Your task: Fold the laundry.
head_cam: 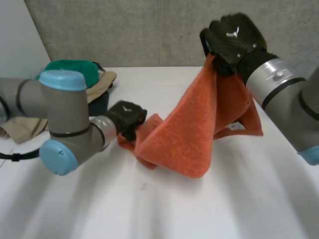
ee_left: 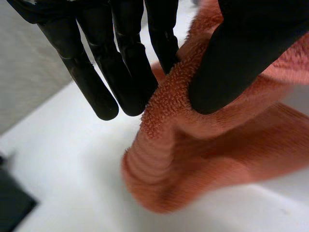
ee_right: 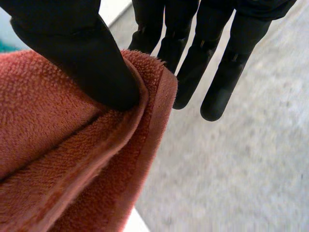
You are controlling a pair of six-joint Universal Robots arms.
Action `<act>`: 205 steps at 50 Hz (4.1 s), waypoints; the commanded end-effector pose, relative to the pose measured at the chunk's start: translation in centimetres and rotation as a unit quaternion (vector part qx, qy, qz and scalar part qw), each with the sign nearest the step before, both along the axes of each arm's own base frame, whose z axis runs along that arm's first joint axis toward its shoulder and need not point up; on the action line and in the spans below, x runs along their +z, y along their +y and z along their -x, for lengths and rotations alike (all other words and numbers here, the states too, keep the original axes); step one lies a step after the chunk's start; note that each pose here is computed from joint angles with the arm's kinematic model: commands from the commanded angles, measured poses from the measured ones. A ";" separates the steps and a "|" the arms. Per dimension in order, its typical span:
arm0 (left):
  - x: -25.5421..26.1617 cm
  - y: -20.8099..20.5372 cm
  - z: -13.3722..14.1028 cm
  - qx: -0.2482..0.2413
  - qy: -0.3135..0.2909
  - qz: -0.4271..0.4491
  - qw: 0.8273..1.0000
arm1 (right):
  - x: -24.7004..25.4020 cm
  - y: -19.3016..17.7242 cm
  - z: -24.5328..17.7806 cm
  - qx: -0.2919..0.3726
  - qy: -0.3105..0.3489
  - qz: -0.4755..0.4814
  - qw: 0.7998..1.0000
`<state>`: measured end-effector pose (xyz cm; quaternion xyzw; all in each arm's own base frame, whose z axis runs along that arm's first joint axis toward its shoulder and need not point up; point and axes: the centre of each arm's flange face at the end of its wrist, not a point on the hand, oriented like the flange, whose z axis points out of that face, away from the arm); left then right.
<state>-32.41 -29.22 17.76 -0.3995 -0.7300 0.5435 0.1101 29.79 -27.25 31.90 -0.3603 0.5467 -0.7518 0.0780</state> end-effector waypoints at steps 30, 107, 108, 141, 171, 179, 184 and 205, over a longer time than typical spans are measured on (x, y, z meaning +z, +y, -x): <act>5.6 2.6 -2.9 0.036 -0.050 0.007 0.998 | -8.9 -8.2 -0.3 -0.063 0.164 -0.081 0.981; -2.3 0.0 -5.3 0.108 -0.016 -0.008 0.994 | -17.1 -6.7 3.0 -0.025 0.136 -0.215 0.967; -1.2 0.3 -5.5 0.107 -0.013 -0.005 0.994 | -16.7 -6.5 2.9 -0.024 0.133 -0.212 0.968; -0.7 -3.9 -9.6 0.094 0.069 -0.043 0.992 | -14.7 -6.3 7.1 -0.067 0.107 -0.251 0.960; -5.3 -11.8 -7.9 0.076 -0.100 0.089 0.988 | -15.6 -6.4 7.7 -0.062 0.106 -0.259 0.958; -0.2 -10.5 -8.0 0.113 -0.112 0.118 0.980 | -15.4 -6.6 7.9 -0.069 0.102 -0.253 0.960; 6.7 -6.3 -7.2 0.104 -0.079 0.164 0.978 | -15.4 -6.4 7.8 -0.085 0.096 -0.261 0.957; 21.0 8.5 -5.9 0.041 -0.003 0.260 0.965 | -15.1 4.0 -0.6 -0.023 -0.082 -0.398 0.913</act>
